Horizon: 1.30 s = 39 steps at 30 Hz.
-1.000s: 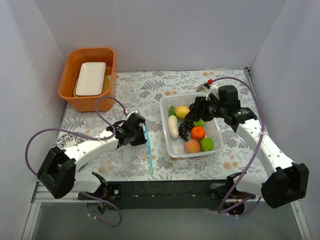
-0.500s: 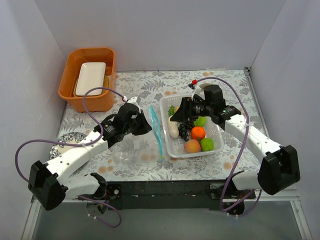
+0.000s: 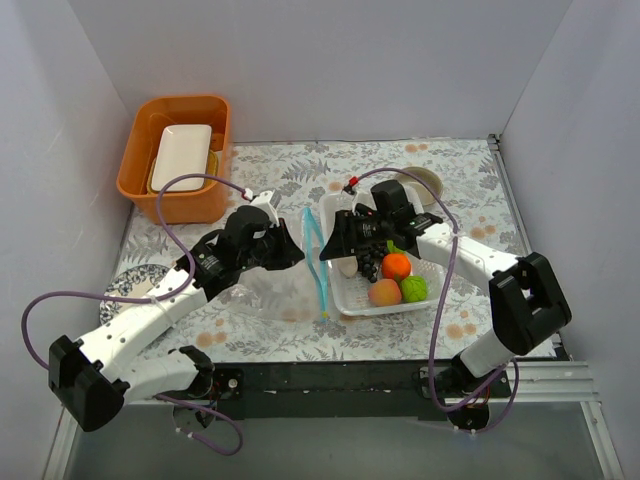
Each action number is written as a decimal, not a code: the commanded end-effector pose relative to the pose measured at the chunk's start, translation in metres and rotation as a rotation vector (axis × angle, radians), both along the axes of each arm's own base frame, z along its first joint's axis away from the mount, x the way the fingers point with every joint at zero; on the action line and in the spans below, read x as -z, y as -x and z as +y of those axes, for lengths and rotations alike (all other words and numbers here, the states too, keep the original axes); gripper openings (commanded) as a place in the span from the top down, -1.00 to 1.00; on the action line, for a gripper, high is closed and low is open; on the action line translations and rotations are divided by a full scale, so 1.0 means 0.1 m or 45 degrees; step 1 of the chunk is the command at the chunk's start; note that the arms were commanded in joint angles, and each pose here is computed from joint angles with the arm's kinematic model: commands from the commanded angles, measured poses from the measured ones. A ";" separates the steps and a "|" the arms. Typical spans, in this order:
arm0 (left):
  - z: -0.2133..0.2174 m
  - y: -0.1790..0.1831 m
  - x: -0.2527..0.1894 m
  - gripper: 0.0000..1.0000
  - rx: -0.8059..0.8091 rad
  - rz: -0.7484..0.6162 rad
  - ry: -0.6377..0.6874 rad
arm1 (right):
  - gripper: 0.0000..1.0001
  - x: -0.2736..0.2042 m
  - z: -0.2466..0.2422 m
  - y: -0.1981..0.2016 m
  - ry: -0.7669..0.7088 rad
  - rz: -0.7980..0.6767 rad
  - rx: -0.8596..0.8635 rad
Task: Place the food in the zip-top bag and seal the zipper
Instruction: Open the zipper of the food storage bag.
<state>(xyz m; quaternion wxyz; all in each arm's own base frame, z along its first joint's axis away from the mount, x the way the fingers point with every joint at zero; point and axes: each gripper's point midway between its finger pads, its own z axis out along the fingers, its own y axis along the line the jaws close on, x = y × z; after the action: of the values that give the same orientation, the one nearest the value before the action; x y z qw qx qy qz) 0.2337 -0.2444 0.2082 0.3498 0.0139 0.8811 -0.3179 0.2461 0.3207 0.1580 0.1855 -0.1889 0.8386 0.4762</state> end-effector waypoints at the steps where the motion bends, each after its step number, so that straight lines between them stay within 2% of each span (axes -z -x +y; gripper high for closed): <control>1: -0.02 0.00 -0.09 1.00 0.026 -0.037 0.015 | -0.23 -0.28 0.22 -0.03 -0.092 -0.102 -0.059; 4: -0.02 -0.01 -0.09 1.00 0.020 -0.037 0.023 | -0.15 -0.30 0.27 -0.01 -0.105 -0.114 -0.068; 5: -0.02 -0.01 -0.10 1.00 0.022 -0.040 0.026 | -0.04 -0.29 0.27 0.00 -0.099 -0.112 -0.063; 6: -0.02 -0.01 -0.10 1.00 0.021 -0.043 0.022 | 0.23 -0.28 0.28 -0.01 -0.095 -0.116 -0.056; 8: -0.01 -0.02 -0.08 1.00 0.012 -0.040 0.010 | 0.65 -0.25 0.29 0.01 -0.086 -0.116 -0.052; 9: 0.00 -0.03 -0.08 1.00 0.001 -0.042 0.005 | 0.96 -0.23 0.28 0.01 -0.085 -0.100 -0.047; 10: 0.02 -0.04 -0.07 1.00 -0.030 -0.021 0.002 | 0.97 -0.28 0.32 -0.02 -0.116 -0.128 -0.046; 11: 0.06 -0.08 -0.08 0.74 -0.078 -0.016 -0.002 | 0.97 -0.28 0.32 -0.02 -0.119 -0.119 -0.041; 12: 0.07 -0.10 -0.12 0.34 -0.104 -0.021 0.007 | 0.97 -0.30 0.32 -0.04 -0.125 -0.112 -0.016; 13: 0.08 -0.12 -0.16 0.10 -0.115 -0.034 0.019 | 0.97 -0.33 0.33 -0.03 -0.145 -0.070 0.024; 16: 0.13 -0.18 -0.26 -0.19 -0.173 -0.061 0.026 | 0.97 -0.39 0.37 -0.04 -0.200 -0.048 0.116; 18: 0.14 -0.20 -0.29 -0.33 -0.200 -0.062 0.035 | 0.97 -0.38 0.36 -0.12 -0.158 -0.056 0.212; 24: -0.05 -0.22 -0.34 -0.42 -0.168 -0.021 0.139 | 0.97 -0.37 0.42 -0.18 -0.119 0.004 0.389; 30: 0.04 -0.23 -0.09 -0.40 -0.205 0.005 0.055 | 0.97 -0.36 0.42 -0.26 -0.106 0.041 0.501; 34: 0.30 -0.24 0.06 -0.36 -0.303 -0.022 -0.102 | 0.97 -0.35 0.41 -0.29 -0.083 0.050 0.519; 39: 0.37 -0.25 0.10 -0.33 -0.331 -0.046 -0.129 | 0.97 -0.34 0.45 -0.28 -0.079 0.070 0.496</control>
<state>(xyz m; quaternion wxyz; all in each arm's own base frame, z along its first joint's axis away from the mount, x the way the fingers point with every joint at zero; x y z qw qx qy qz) 0.2590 -0.2240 0.1995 0.3801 -0.0720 0.8862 -0.2550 0.2645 0.3580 0.1657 0.2377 -0.0085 0.8629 0.4458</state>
